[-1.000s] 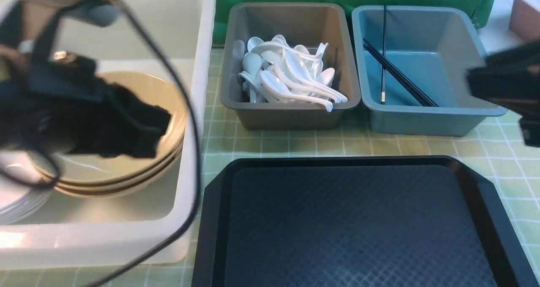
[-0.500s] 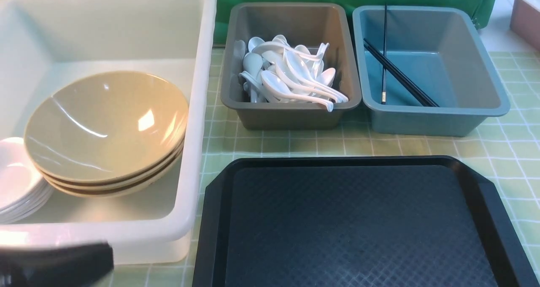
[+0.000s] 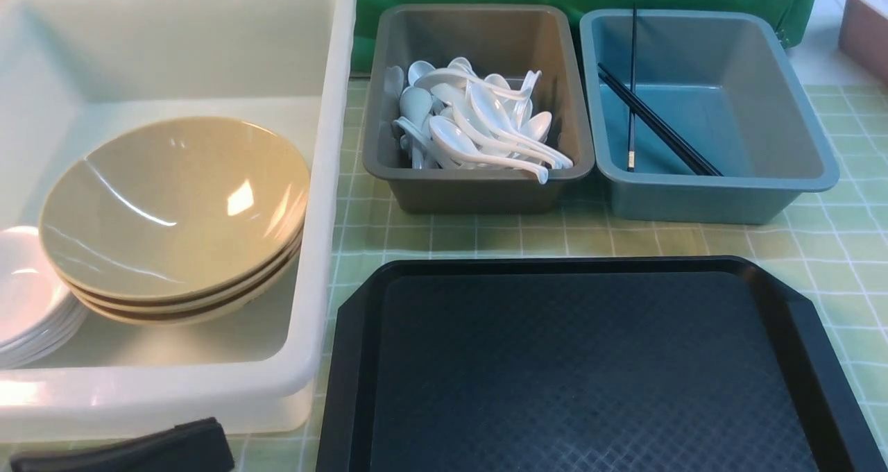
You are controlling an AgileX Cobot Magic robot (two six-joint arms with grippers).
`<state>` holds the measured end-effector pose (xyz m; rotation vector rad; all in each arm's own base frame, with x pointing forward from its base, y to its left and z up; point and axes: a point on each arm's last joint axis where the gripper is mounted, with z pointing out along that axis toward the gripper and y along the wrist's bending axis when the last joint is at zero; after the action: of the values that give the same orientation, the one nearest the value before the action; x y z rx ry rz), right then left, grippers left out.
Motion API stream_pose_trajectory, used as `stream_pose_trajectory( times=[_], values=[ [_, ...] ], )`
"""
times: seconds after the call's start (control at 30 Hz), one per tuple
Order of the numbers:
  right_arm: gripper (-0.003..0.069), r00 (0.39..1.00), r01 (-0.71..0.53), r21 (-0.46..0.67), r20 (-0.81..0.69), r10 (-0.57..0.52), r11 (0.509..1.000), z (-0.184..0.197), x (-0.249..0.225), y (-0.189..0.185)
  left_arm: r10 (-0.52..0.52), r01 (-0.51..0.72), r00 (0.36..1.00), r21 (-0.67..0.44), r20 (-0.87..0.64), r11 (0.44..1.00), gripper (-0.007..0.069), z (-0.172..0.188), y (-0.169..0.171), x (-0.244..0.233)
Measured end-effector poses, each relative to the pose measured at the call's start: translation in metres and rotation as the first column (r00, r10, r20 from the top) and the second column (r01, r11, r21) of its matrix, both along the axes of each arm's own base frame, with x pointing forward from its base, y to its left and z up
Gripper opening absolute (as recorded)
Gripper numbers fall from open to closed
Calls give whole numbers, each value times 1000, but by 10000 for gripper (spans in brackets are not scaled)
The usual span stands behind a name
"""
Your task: On green table put chopsticks spoon bowls plates into blue grey white boxes.
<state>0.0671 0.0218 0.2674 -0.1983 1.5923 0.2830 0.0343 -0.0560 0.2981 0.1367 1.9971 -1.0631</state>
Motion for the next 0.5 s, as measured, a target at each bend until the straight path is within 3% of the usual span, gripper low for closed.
stream_pose_trajectory(
  times=[0.5],
  values=[
    [37, 1000, 0, -1, 0, 0, 1000, 0, 0, 0, -5, 4, 1000, 37, 15, 999, -1, -2, 1, 0]
  ],
)
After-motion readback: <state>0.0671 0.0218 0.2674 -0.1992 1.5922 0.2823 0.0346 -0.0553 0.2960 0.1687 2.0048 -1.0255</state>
